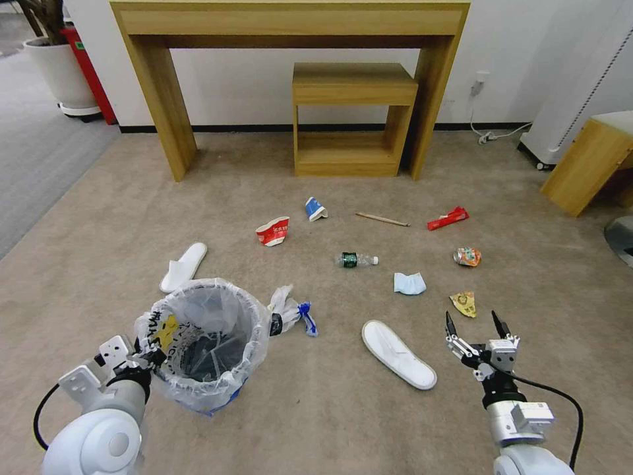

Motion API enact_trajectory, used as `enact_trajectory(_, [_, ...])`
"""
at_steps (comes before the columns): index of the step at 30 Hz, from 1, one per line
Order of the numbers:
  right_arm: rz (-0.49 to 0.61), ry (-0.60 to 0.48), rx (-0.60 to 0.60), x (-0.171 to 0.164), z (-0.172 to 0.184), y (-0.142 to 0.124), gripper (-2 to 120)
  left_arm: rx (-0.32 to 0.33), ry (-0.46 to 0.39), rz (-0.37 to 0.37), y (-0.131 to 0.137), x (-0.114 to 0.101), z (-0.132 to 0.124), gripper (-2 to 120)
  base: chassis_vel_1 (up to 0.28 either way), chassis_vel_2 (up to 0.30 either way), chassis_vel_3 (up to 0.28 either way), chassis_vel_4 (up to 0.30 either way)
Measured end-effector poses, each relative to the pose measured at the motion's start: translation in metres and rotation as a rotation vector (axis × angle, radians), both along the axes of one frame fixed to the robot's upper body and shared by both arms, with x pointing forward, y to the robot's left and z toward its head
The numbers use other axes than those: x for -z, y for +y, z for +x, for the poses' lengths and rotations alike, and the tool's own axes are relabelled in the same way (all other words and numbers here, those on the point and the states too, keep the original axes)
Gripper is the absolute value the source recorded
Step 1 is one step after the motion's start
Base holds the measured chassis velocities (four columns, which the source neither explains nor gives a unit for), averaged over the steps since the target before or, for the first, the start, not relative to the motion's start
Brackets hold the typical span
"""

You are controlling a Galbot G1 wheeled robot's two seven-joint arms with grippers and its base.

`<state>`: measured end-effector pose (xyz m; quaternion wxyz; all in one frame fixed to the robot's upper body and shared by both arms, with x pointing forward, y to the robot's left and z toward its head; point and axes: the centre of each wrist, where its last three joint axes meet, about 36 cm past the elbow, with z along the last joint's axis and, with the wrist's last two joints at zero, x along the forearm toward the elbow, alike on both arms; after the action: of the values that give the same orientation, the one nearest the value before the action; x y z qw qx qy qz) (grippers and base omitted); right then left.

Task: Pick up the trash bin and place the garbage on the floor into it.

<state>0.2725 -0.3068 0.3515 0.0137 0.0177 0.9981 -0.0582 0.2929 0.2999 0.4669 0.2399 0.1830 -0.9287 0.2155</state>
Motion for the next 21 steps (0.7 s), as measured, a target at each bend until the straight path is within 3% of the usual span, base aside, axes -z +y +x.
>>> enact_trajectory(21, [0.0,-0.021,-0.009,0.0023,0.0036,-0.0013,93,-0.004,-0.004,0.004,-0.0022,0.0019,0.0004,1,-0.075,0.081,0.077,-0.078])
